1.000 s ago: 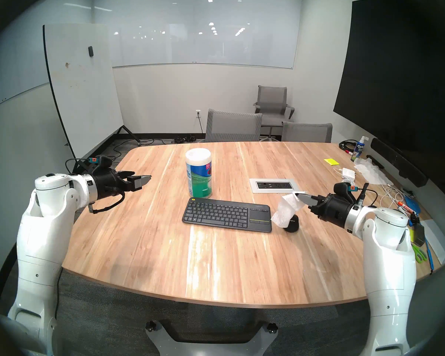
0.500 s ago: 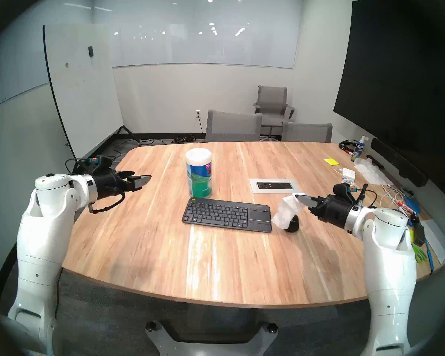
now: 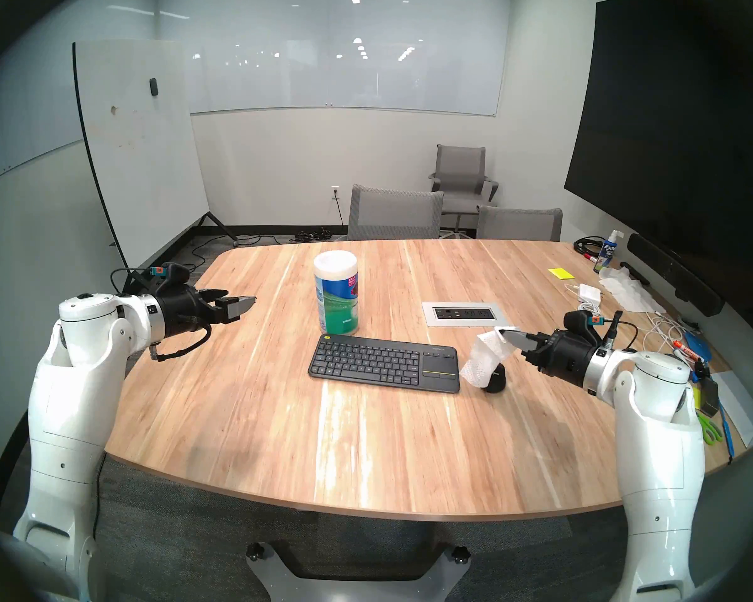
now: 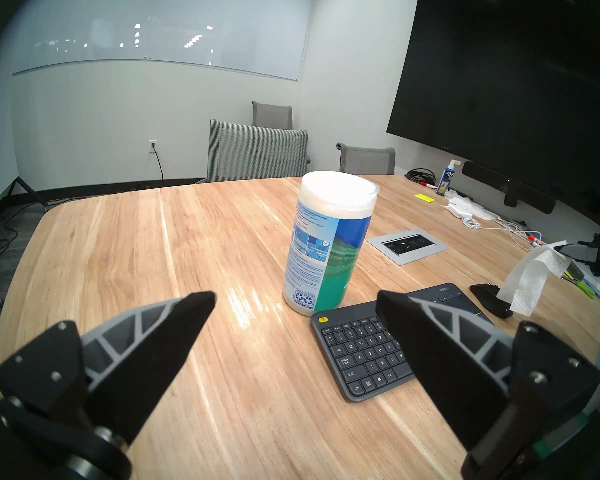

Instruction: Wipe the keyboards and mice with a disinfecting wipe, then set the wipe down

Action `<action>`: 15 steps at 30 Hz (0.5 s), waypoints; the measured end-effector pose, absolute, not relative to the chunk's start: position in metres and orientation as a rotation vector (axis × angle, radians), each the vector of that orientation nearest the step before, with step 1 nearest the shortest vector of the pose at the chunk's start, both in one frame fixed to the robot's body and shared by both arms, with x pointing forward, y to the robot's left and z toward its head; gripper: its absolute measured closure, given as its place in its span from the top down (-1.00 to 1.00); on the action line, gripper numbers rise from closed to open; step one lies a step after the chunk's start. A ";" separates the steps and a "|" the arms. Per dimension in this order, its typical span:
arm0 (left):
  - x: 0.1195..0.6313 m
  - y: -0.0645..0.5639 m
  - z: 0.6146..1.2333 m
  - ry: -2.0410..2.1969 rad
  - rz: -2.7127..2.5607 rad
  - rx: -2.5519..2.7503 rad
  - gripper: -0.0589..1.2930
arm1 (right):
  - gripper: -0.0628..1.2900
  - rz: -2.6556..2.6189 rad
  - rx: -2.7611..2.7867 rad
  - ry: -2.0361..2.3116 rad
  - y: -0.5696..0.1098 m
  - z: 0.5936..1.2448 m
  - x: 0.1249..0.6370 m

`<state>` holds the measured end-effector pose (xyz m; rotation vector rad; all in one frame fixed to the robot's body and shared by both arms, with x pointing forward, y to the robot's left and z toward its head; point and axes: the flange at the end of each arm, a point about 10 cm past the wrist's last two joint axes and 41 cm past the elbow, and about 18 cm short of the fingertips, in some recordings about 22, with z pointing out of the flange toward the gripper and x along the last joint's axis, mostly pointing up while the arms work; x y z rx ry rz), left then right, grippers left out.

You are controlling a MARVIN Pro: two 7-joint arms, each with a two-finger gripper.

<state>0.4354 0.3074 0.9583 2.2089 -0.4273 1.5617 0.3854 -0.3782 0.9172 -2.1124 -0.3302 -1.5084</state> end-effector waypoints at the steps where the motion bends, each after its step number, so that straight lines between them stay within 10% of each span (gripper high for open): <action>1: 0.435 0.307 0.958 -0.427 1.562 2.209 0.97 | -0.95 -1.508 -2.112 -0.330 -0.378 0.917 0.385; 15: 0.435 0.307 0.958 -0.427 1.562 2.209 0.97 | -0.95 -1.527 -2.121 -0.324 -0.381 0.918 0.386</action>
